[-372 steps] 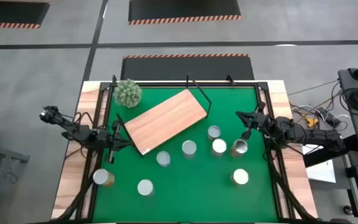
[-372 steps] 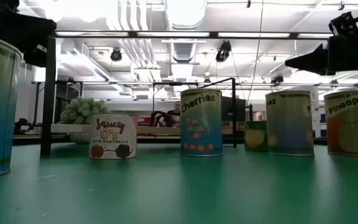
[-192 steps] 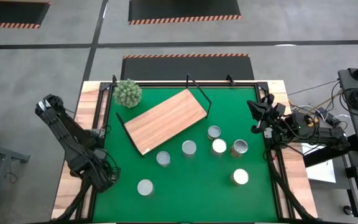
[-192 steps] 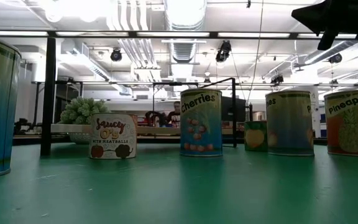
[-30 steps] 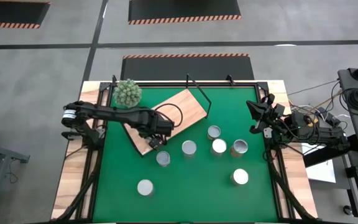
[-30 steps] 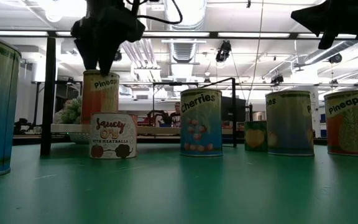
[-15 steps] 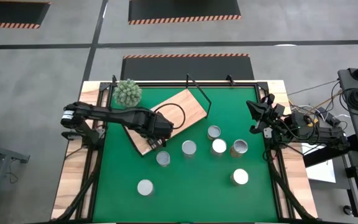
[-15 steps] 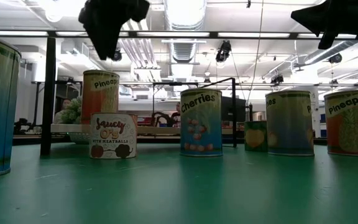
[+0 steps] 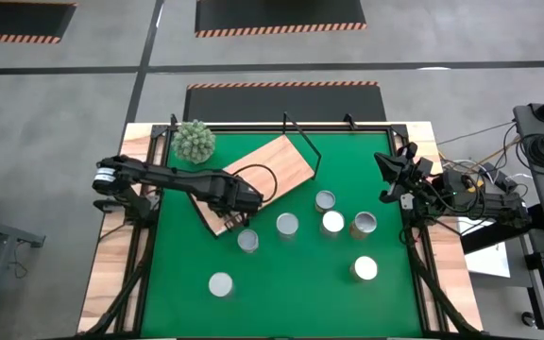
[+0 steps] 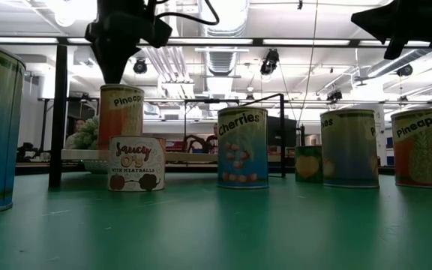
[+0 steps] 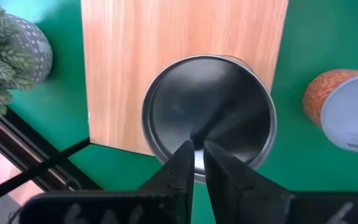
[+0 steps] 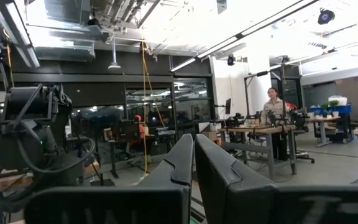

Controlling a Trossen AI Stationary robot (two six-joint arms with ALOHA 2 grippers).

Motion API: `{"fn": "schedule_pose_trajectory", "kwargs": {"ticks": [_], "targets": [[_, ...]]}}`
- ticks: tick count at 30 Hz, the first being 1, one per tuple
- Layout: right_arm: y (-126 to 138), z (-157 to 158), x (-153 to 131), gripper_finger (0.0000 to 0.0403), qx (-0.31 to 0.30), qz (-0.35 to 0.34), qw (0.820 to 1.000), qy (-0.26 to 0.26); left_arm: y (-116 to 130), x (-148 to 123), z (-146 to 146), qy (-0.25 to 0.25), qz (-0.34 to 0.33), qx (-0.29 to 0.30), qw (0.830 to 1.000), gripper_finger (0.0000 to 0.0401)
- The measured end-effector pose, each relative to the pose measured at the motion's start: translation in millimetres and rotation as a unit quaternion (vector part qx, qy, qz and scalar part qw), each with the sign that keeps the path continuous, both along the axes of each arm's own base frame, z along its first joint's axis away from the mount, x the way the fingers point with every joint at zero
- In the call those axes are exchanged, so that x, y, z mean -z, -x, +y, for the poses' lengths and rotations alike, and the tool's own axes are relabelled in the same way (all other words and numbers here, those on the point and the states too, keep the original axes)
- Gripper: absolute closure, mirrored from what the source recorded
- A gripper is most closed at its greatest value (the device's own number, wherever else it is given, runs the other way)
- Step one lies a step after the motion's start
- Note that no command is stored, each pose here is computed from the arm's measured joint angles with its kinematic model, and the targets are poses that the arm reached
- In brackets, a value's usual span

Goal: Pick and place cans onto a shelf
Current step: Put the left canned pineapple on the shelf, then put the bottom canned cherries on the shelf

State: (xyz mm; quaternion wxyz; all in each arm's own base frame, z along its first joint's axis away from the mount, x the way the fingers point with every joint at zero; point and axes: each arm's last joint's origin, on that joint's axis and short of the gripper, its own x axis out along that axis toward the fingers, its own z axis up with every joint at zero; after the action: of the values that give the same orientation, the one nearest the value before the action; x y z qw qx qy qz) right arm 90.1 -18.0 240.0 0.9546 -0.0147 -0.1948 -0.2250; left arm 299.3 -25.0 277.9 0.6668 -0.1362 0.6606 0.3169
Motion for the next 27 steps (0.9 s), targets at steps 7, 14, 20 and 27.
{"fn": "schedule_pose_trajectory", "kwargs": {"ticks": [7, 14, 20, 27], "targets": [[0.0, 0.0, 0.0, 0.0394, 0.0, 0.0, 1.0, 0.0, 2.8, -0.2, -2.1, 0.017, 0.012, -0.015, 1.0, 0.0398], [0.0, 0.0, 0.0, 0.0394, 0.0, 0.0, 1.0, 0.0, 4.7, -0.8, -4.6, 0.019, 0.02, -0.015, 1.0, 0.0401], [0.0, 0.0, 0.0, 0.0394, 0.002, 0.002, 1.0, 0.003, 5.6, -1.0, -9.4, 0.028, 0.02, -0.017, 0.999, 0.0401], [0.0, 0.0, 0.0, 0.0394, 0.003, 0.003, 1.0, 0.005, 4.0, -12.2, -12.9, 0.026, -0.007, -0.039, 0.999, 0.0401]]}}
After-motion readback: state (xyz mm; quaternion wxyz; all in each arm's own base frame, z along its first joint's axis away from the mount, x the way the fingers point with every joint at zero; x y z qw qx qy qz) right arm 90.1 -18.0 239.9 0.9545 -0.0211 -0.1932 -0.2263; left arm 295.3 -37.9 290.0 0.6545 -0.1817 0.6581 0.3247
